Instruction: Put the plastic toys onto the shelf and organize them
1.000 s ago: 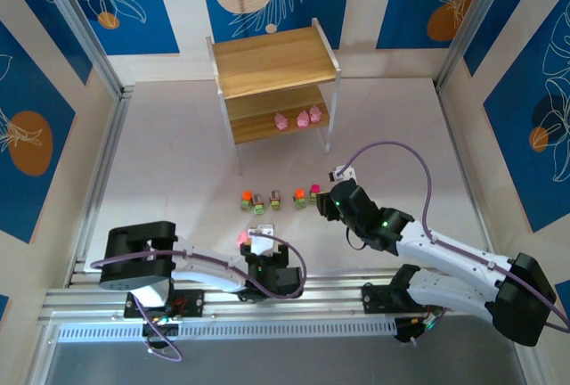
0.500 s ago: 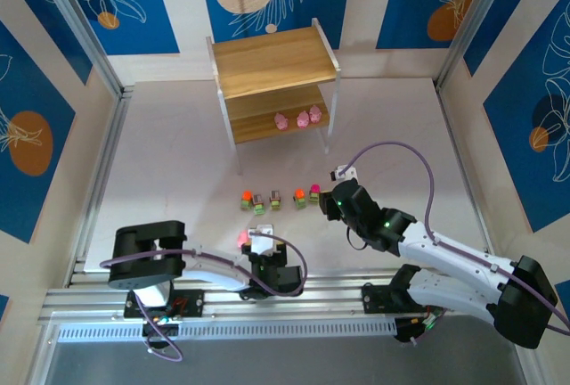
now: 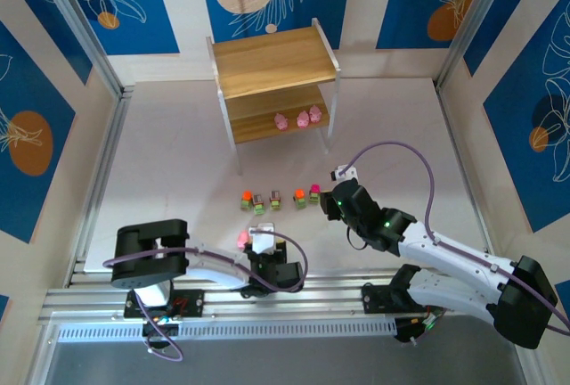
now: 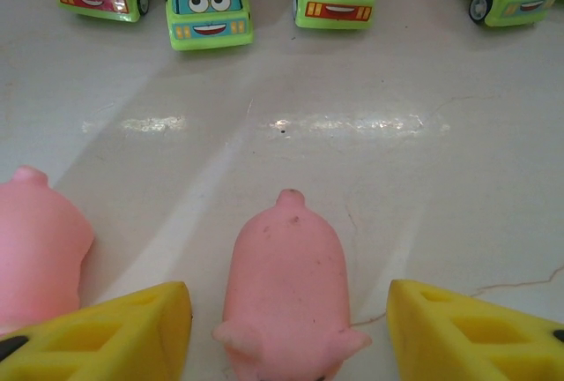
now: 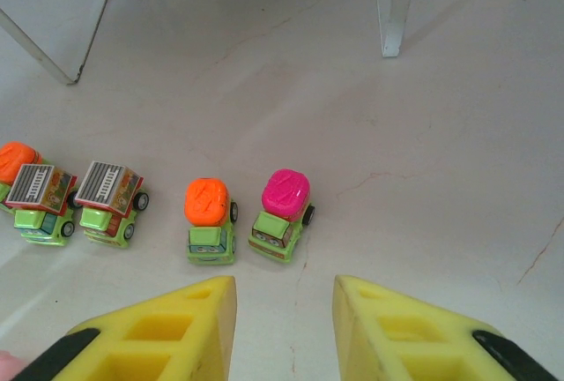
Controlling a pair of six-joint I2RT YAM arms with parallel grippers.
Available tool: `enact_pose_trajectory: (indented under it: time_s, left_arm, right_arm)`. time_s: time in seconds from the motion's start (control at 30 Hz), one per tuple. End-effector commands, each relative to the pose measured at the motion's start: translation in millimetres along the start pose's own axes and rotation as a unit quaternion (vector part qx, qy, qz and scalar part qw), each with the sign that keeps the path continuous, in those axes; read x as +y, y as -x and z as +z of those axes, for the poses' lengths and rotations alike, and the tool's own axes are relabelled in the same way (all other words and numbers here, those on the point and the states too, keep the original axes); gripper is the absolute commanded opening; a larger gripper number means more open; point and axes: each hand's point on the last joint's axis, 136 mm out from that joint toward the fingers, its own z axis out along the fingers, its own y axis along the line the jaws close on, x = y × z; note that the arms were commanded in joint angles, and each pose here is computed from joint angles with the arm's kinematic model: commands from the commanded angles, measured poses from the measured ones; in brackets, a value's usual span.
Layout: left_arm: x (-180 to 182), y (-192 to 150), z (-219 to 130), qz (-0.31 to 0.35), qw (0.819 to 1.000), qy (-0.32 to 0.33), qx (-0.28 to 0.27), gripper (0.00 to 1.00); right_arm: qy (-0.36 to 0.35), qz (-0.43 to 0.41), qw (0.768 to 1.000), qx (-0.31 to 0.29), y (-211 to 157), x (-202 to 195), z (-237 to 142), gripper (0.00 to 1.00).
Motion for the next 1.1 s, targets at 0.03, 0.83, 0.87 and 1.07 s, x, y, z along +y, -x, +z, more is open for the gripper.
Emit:
enact_pose_trajectory:
  time_s: [0.03, 0.83, 0.87, 1.07]
  left_arm:
    - [4, -5, 7, 0.004, 1.000, 0.005, 0.007, 0.58]
    - [-1, 2, 11, 0.011, 1.000, -0.011, -0.002, 0.25]
    - [-2, 3, 12, 0.011, 1.000, -0.012, -0.003, 0.24]
    - [-8, 11, 7, 0.015, 1.000, -0.018, -0.009, 0.21]
  right_arm:
    - [0.002, 0.009, 1.000, 0.001, -1, -2, -1, 0.32]
    - [0.003, 0.010, 1.000, 0.004, -2, -2, -1, 0.27]
    - [0.004, 0.010, 1.000, 0.003, -1, -2, -1, 0.27]
    - [0.004, 0.012, 1.000, 0.002, 0, -2, -2, 0.27]
